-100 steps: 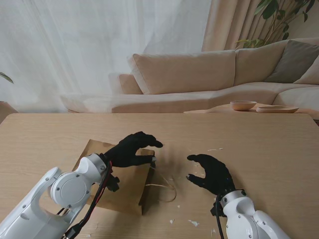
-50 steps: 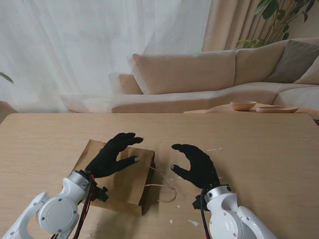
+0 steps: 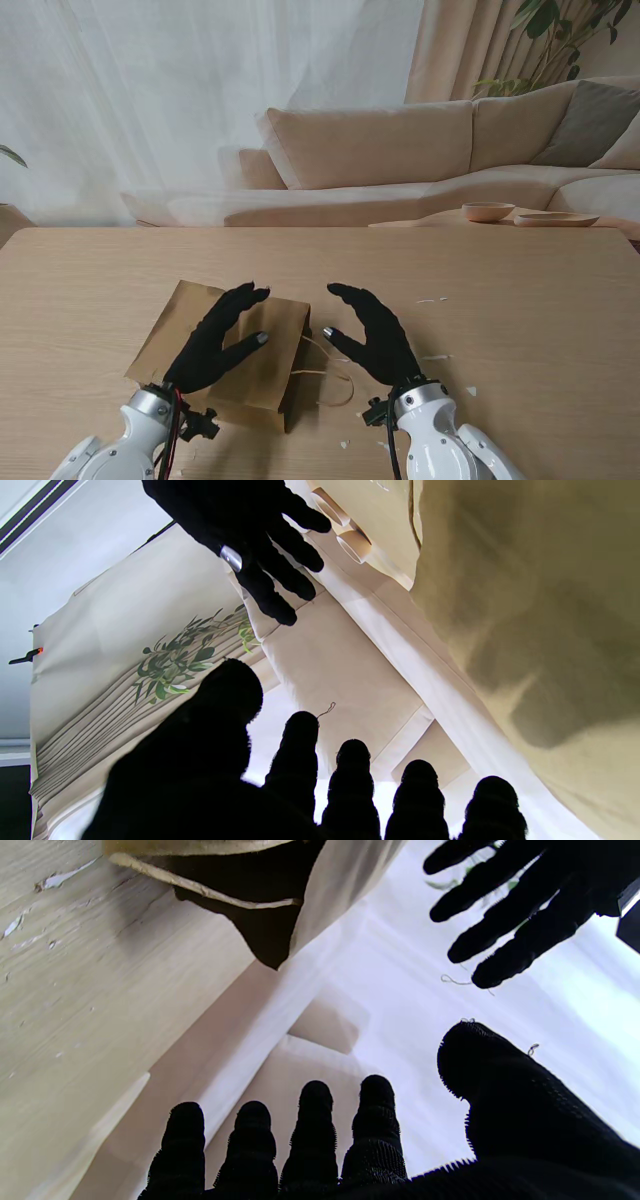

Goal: Bag the shoes

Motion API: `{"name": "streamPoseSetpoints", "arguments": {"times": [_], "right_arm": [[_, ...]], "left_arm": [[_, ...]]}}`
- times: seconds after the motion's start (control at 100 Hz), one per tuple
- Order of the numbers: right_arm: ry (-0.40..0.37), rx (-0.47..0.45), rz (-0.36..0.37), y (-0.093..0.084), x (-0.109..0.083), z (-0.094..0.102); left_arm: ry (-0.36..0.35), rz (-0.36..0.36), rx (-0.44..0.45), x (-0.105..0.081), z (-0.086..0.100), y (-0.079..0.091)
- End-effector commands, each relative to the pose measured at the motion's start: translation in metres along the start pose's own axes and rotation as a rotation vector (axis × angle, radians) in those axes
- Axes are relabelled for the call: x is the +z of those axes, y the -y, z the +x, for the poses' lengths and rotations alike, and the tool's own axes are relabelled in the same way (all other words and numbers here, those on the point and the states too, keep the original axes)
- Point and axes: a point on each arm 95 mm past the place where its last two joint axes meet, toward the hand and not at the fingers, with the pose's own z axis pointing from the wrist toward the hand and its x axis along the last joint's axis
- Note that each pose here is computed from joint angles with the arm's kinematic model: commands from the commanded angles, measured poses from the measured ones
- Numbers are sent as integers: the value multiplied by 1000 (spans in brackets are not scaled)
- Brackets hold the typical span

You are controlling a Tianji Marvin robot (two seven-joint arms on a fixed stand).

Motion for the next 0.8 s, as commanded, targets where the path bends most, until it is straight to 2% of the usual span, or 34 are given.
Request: {"name": "streamPoseSetpoints", "arguments": {"times": [0.0,0.17,0.32,0.45,0.79], "right_arm": [[-5,5,37,6,0,0],[-37,65,59,14,5,-3],[-59,78,98,19,7,-8],[-56,96,101,20,6,-9],[-70,113,98,19,4,-6]], "left_arm": [[10,-22,-44,-4,-1,-11],[-2,-43,-66,-5,-1,-20],[8,-42,-131,-7,3,-27],[-9,-30,-122,-7,4,-30],[7,-5,-125,-5,3,-29]]}}
